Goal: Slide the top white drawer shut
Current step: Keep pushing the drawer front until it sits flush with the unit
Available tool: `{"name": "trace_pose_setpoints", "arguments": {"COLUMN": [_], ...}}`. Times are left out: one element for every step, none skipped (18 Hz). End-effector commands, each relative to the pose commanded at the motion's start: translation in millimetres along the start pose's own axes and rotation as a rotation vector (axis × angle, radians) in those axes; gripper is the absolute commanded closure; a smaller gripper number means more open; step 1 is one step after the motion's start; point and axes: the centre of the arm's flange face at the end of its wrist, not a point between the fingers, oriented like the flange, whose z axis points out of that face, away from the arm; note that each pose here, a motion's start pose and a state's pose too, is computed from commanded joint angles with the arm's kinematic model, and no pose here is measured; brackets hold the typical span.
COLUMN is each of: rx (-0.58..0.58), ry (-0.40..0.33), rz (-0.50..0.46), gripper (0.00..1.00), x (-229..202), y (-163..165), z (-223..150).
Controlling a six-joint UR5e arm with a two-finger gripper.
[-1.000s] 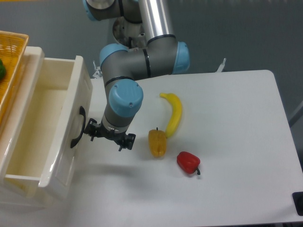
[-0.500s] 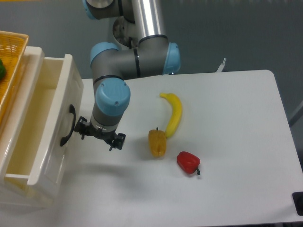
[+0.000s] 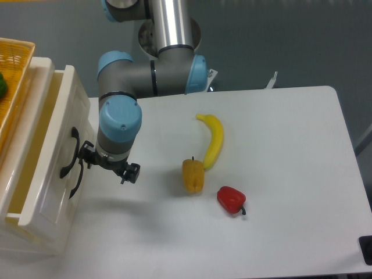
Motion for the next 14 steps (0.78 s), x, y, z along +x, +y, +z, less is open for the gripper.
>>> {"name": "trace_pose_setpoints", "arguments": {"rx": [0.000,0.001,0.002,0.004,0.006,0.006,0.005,0.004,0.004,0.005,0.005,0.004,0.004,0.004], "ry": [0.001,0.001,0.000,-0.001,-0.002,-0.002,-0.002,-0.001,-0.001,-0.002,-0.002,-0.002,-0.002,-0.002], "rz": [0.001,0.005,0.012,0.015,0.016,0.018,0.019,0.022,0.022,0.023,0.026,0.026,0.026,0.027], "gripper": [0.00,0.00,0.00,0.00,0.00,0.00,0.00,0.00,0.00,0.00,0.00,0.00,0.00,0.00], "x": [1.0,2.3,6.3,8.9,9.4,10.3,12.1,14.8,14.8,14.9,15.8,15.8,16.7,16.7], "y": [-0.3,-0.4,-1.4,-1.6,-1.8,-2.0,-2.4,-2.9,-2.9,-3.3,-3.5,-3.5,-3.7,-3.7], "z": [0.3,-0.3,-0.7,-1.9,-3.5,-3.2,-2.6,-1.7,-1.7,-2.4,-2.1,-2.1,-1.8,-1.8]}}
